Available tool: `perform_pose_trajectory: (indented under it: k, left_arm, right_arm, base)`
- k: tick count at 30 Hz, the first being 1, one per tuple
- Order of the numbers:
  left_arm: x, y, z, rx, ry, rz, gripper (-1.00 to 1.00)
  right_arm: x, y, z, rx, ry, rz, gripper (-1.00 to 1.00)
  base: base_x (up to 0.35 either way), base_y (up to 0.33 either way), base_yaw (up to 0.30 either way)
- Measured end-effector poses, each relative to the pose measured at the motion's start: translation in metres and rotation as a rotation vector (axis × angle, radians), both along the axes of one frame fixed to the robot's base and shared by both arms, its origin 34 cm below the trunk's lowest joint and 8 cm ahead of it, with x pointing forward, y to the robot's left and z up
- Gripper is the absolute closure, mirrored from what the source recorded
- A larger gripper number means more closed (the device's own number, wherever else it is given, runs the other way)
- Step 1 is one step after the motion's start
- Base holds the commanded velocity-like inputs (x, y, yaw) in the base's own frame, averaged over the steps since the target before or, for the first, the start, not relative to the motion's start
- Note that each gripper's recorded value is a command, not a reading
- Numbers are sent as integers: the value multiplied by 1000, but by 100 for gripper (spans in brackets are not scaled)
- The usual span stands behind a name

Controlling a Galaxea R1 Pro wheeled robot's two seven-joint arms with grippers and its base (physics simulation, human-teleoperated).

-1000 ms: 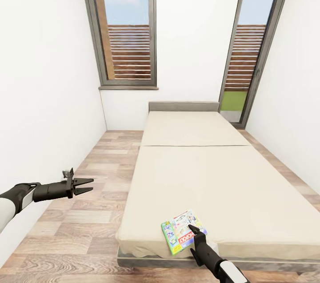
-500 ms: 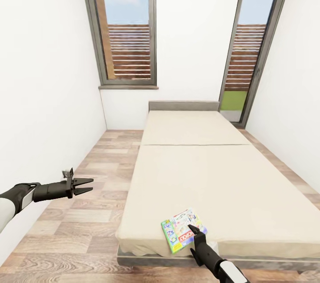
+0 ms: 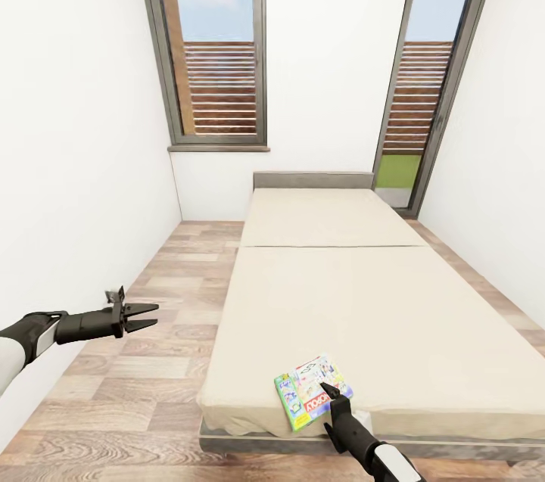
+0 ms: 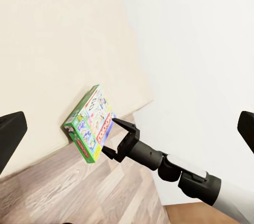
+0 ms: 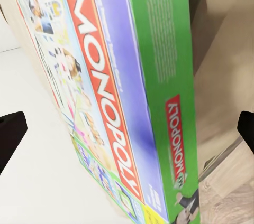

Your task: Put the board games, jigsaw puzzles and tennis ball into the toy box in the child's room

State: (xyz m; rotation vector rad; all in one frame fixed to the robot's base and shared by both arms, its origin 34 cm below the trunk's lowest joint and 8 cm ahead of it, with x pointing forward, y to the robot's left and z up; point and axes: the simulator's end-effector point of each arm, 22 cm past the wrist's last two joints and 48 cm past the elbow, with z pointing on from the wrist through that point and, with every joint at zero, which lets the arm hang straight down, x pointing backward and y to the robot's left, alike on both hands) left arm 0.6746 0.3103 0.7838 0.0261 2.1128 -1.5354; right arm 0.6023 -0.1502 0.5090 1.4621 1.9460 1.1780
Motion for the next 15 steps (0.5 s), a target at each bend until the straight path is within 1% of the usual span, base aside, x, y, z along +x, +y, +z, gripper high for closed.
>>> perform_pose_trajectory:
  k: [6,15]
  left_arm:
    - [0,0,0,0,-1,-1,-100]
    - [0,-1,0,-1,0,0,-100]
  right_arm:
    - [0,0,0,0,0,0,-100]
    - [0,0,0,0,0,0,-100]
  base:
    - [90,60,0]
    - [21,14,0]
